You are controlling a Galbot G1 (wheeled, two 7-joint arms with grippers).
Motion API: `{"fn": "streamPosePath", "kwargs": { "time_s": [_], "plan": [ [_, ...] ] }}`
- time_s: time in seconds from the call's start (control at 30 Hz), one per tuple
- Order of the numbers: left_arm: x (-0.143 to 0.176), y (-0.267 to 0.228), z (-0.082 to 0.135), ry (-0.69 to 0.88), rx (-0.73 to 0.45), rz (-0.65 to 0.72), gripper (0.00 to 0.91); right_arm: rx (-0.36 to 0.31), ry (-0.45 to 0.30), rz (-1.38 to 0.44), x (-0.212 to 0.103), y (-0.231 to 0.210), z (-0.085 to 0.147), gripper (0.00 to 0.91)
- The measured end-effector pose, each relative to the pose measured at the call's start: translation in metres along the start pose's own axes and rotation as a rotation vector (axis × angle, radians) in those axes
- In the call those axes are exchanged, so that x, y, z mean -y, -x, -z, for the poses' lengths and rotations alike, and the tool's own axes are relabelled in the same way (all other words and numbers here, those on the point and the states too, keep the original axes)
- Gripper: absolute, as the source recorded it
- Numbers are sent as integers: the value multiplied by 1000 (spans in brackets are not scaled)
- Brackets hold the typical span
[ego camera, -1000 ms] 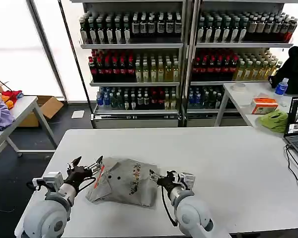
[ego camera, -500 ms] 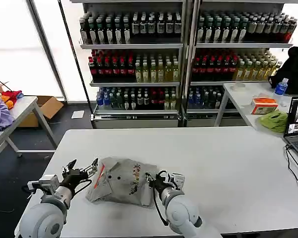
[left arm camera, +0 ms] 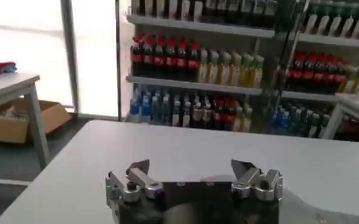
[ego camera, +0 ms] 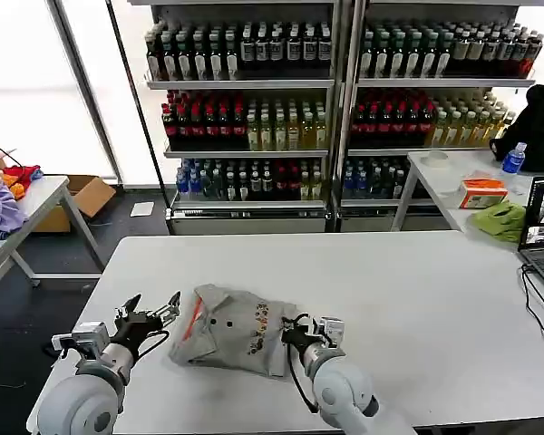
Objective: Fold and organize the clothes.
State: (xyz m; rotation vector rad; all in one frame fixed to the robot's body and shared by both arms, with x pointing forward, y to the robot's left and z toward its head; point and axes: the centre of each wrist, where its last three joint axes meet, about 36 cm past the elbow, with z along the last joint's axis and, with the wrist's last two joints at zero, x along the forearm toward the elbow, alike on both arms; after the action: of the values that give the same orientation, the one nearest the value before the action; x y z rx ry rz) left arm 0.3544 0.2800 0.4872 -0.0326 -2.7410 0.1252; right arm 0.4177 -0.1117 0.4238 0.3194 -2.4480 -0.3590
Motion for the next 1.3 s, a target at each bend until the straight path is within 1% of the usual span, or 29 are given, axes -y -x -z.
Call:
{"fn": "streamPosePath", "kwargs": {
  "time_s": [0.23, 0.57, 0.73, 0.77, 0.8, 0.93, 1.1, 1.3],
  "plan": [
    [5, 0, -1, -14, 4, -6, 907, 40, -45, -50, 32, -5, 20, 0],
    [12, -3, -3, -29, 6, -17, 907, 96, -153, -180, 93, -7, 51, 0],
    [14, -6, -3, -32, 7, -22, 907, 113, -191, -224, 114, -2, 63, 0],
    [14, -7, -3, -32, 7, -23, 907, 115, -200, -231, 117, -1, 64, 403],
    [14, -8, -3, -31, 8, -22, 907, 117, -211, -240, 120, 1, 66, 907],
    [15, -11, -5, -33, 5, -25, 907, 137, -249, -289, 132, 9, 71, 907],
    [14, -15, -6, -32, 2, -24, 907, 172, -299, -345, 138, 11, 70, 907],
    [18, -15, -8, -43, -4, -35, 907, 259, -366, -376, 124, -3, 60, 907]
  ]
}}
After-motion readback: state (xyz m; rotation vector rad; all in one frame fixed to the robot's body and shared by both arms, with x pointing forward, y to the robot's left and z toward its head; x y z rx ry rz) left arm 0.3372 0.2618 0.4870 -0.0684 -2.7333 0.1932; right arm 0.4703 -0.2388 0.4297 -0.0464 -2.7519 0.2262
